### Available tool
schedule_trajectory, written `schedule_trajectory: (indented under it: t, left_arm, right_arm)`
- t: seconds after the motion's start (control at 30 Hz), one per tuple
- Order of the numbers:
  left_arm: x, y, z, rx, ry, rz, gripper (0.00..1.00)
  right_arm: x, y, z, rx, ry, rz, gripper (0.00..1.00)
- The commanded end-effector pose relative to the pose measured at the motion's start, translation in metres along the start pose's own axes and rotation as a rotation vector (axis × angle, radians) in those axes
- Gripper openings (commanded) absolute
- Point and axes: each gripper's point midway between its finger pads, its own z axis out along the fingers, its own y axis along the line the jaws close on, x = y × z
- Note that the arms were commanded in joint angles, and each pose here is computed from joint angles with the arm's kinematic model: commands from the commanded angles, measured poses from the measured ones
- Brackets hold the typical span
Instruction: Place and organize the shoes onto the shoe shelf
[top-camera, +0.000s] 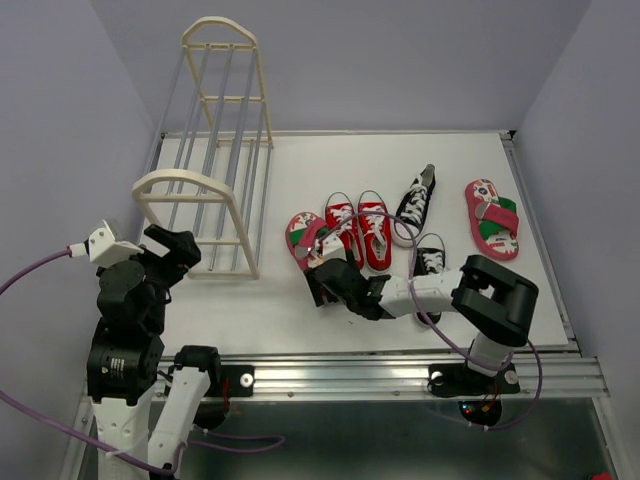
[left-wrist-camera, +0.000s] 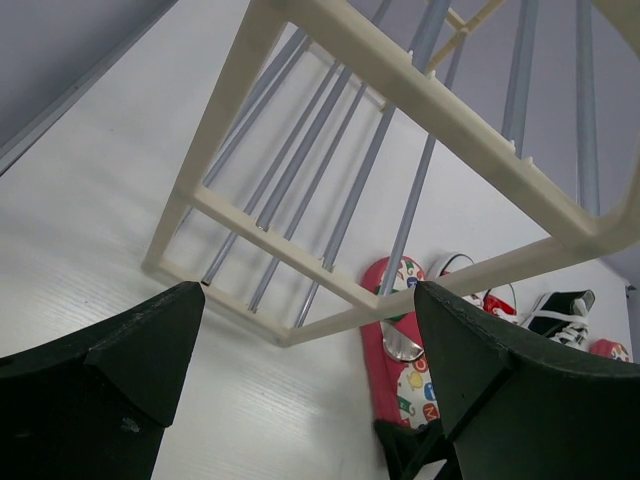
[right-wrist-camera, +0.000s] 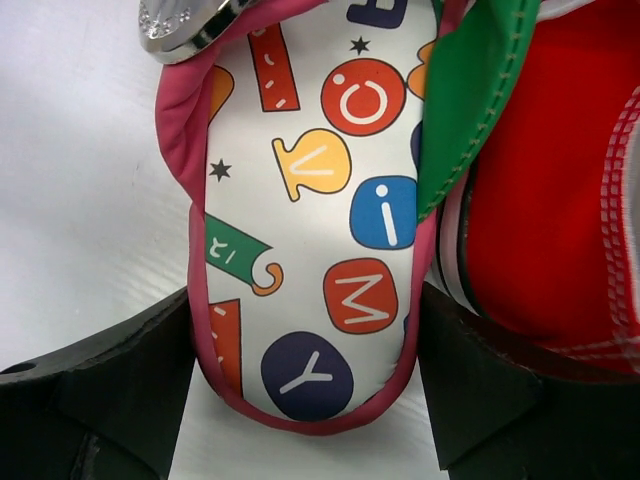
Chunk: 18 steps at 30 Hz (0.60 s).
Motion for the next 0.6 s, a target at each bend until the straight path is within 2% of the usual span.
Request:
schedule_trajectory:
  t: [0.0,0.2,0.33,0.43,0.47,0.5,0.57]
  left_arm:
    - [-0.016,-0.003,-0.002,0.003,-0.059,-0.012,0.99]
    - [-0.016,-0.001,-0.001,-0.007,-0.063,-0.011,0.99]
    - [-0.015,-0.002,0.0,-0.006,-0.059,-0.01,0.99]
    - [-0.016,-0.002,0.001,-0.007,-0.057,-0.01,0.99]
    - [-0.016,-0.001,0.0,-0.01,-0.059,-0.01,0.99]
    - [-0.015,-0.001,0.0,-0.011,-0.058,-0.009,0.99]
    - [-0.018,-0.001,-0.001,-0.014,-0.067,-0.011,0.99]
  right_arm:
    - [-0.068,-0.007,-0.024,-0.055,-0.262,0.055,0.01]
    - [-0.092,-0.011,-0.049,-0.109,-0.401,0.055,0.01]
    - [-0.096,-0.011,-0.05,-0.124,-0.415,0.055,0.01]
    - [-0.075,-0.014,-0.042,-0.098,-0.324,0.037,0.01]
    - [-0.061,-0.015,-0.041,-0.097,-0.261,0.063,0.14]
    - [-0.055,-0.013,-0.044,-0.115,-0.235,0.065,0.16]
    - [-0.05,-0.008,-0.057,-0.182,-0.216,0.108,0.01]
